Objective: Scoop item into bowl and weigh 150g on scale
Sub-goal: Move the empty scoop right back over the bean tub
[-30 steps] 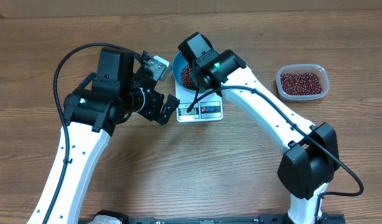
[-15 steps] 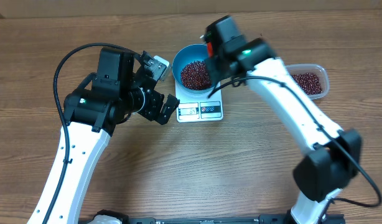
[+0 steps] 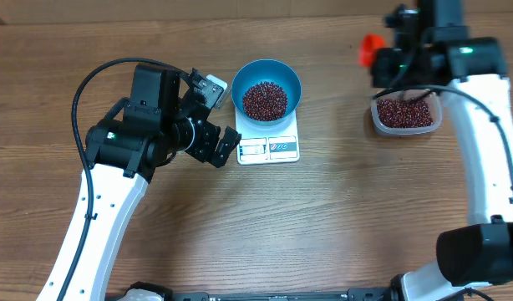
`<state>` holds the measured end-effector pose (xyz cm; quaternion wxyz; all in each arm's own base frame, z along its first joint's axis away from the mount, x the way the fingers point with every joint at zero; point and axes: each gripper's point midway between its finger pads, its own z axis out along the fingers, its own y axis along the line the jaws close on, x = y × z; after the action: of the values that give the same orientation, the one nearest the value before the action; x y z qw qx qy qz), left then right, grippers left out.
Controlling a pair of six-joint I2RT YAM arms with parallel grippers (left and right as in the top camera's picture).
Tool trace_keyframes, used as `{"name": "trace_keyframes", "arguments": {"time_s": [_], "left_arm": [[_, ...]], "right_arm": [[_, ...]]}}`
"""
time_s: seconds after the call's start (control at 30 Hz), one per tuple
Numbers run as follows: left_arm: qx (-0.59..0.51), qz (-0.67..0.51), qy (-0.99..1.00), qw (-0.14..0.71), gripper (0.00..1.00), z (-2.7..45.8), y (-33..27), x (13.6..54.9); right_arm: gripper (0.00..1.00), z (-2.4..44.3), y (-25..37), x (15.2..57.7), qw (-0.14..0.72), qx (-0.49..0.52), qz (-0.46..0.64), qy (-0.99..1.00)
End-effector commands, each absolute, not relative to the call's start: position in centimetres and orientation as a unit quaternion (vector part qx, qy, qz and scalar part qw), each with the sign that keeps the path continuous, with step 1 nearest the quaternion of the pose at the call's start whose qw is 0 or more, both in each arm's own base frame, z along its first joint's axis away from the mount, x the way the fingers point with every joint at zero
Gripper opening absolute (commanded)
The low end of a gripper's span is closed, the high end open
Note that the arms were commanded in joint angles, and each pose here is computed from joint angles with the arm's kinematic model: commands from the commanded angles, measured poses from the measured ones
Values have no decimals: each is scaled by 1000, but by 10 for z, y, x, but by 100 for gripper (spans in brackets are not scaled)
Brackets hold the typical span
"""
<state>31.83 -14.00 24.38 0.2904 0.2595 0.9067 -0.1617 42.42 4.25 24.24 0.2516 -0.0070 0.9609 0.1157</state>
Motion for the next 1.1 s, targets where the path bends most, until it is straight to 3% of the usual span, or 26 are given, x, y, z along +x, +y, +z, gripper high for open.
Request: {"name": "trace_keyframes", "arguments": {"time_s": [0.0,0.53,1.07], "left_arm": [[267,-162,903,296,100,248,-141,321],[267,-163,903,296,100,248,-141,321],[267,-163,903,296,99,248,-141,321]], "right_arm": [[4,262,12,420,273,4,106,956],[4,187,-81,391,182,78,-26,980],[4,141,-74,390,146,76,-2,986]]}}
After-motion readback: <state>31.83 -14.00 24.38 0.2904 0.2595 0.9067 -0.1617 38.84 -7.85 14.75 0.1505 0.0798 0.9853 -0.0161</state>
